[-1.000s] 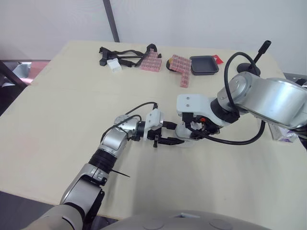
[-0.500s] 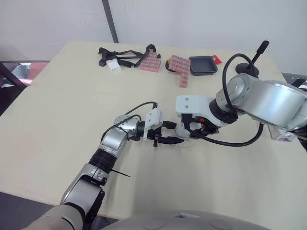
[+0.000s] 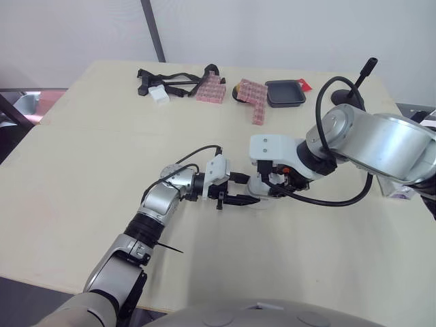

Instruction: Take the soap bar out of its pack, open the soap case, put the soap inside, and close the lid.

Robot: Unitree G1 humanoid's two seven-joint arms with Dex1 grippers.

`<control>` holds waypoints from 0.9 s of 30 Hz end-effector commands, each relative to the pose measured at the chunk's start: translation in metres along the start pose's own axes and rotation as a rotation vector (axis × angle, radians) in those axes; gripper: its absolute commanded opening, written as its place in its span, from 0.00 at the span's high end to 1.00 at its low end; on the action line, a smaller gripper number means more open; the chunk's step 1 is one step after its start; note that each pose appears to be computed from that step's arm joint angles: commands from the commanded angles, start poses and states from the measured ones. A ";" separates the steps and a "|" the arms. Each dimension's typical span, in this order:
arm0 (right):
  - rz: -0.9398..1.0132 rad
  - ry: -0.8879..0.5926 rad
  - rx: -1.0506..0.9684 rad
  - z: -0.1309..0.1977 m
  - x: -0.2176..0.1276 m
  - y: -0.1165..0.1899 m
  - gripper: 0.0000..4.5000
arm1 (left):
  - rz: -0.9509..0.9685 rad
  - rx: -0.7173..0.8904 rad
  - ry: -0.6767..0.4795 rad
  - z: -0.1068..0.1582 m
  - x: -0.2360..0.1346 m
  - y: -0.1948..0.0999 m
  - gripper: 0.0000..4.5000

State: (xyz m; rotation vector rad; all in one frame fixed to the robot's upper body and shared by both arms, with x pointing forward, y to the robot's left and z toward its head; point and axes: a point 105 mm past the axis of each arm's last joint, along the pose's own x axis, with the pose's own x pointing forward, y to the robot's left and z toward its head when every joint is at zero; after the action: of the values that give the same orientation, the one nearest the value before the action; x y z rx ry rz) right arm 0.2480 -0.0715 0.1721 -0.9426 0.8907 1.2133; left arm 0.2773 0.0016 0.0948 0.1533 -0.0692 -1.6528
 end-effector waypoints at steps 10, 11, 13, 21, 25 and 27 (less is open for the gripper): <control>0.024 0.015 0.019 -0.006 0.008 -0.001 0.01 | -0.019 0.057 -0.027 0.010 0.001 -0.005 0.59; 0.024 0.016 0.024 -0.007 0.008 -0.001 0.01 | -0.019 0.057 -0.027 0.010 0.001 -0.005 0.59; 0.025 0.018 0.036 -0.011 0.007 0.000 0.01 | -0.019 0.058 -0.028 0.010 0.001 -0.005 0.59; 0.040 -0.080 0.177 -0.043 0.003 0.009 0.01 | -0.010 0.060 -0.014 0.007 -0.006 -0.006 0.59; -0.065 -0.288 0.232 -0.061 0.004 0.000 0.01 | 0.004 0.065 -0.009 0.005 -0.011 -0.007 0.59; -0.127 -0.371 0.270 -0.067 0.002 -0.006 0.01 | 0.008 0.068 -0.009 0.006 -0.013 -0.007 0.59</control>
State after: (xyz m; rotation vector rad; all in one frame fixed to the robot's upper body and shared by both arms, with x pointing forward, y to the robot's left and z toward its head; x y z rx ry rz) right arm 0.2355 -0.1304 0.1236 -0.5212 0.8432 1.1455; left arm 0.2705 0.0118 0.0937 0.1773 -0.0983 -1.6498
